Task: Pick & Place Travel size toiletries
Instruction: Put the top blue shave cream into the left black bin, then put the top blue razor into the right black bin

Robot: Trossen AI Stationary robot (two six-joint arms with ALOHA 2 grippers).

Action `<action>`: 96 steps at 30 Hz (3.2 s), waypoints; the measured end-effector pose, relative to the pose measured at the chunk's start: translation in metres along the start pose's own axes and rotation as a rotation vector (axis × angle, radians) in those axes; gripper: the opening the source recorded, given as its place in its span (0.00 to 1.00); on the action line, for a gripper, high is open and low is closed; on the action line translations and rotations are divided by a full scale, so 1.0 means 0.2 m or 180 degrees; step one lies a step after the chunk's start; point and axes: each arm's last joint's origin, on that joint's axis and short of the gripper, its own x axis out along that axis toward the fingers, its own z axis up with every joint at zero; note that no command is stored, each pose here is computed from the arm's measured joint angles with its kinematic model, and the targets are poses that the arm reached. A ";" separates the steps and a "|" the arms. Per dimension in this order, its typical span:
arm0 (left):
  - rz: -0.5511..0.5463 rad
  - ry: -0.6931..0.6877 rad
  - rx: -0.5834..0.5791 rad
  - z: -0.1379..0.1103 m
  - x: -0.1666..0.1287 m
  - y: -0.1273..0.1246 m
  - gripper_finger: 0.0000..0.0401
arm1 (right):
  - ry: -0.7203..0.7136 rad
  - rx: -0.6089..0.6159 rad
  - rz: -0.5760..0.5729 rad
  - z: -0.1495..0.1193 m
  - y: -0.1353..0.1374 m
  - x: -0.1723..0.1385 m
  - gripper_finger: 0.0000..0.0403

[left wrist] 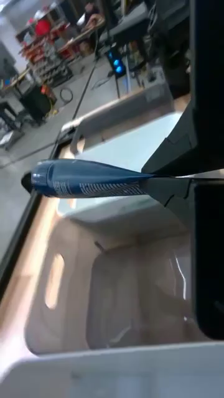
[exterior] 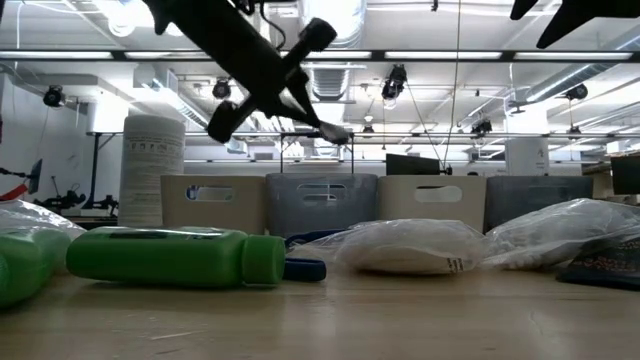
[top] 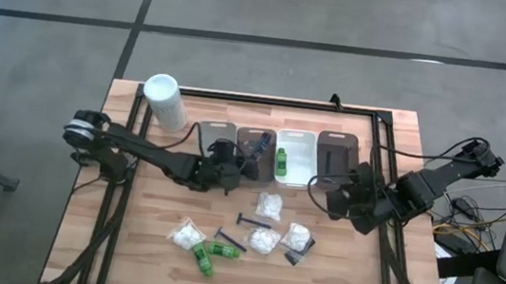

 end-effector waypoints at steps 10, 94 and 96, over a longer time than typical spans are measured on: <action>0.0223 -0.0091 -0.0021 -0.07 0.10 0.06 0.01 | 0.0003 -0.0009 -0.0035 0.00 -0.01 0.00 0.71; -0.1561 0.2637 0.4783 -0.48 0.12 0.06 0.48 | 0.1294 0.0079 -0.0394 -0.50 0.23 0.13 0.76; -0.1539 0.2657 0.4797 -0.49 0.14 0.07 0.48 | 0.1291 0.0072 -0.0390 -0.50 0.23 0.13 0.76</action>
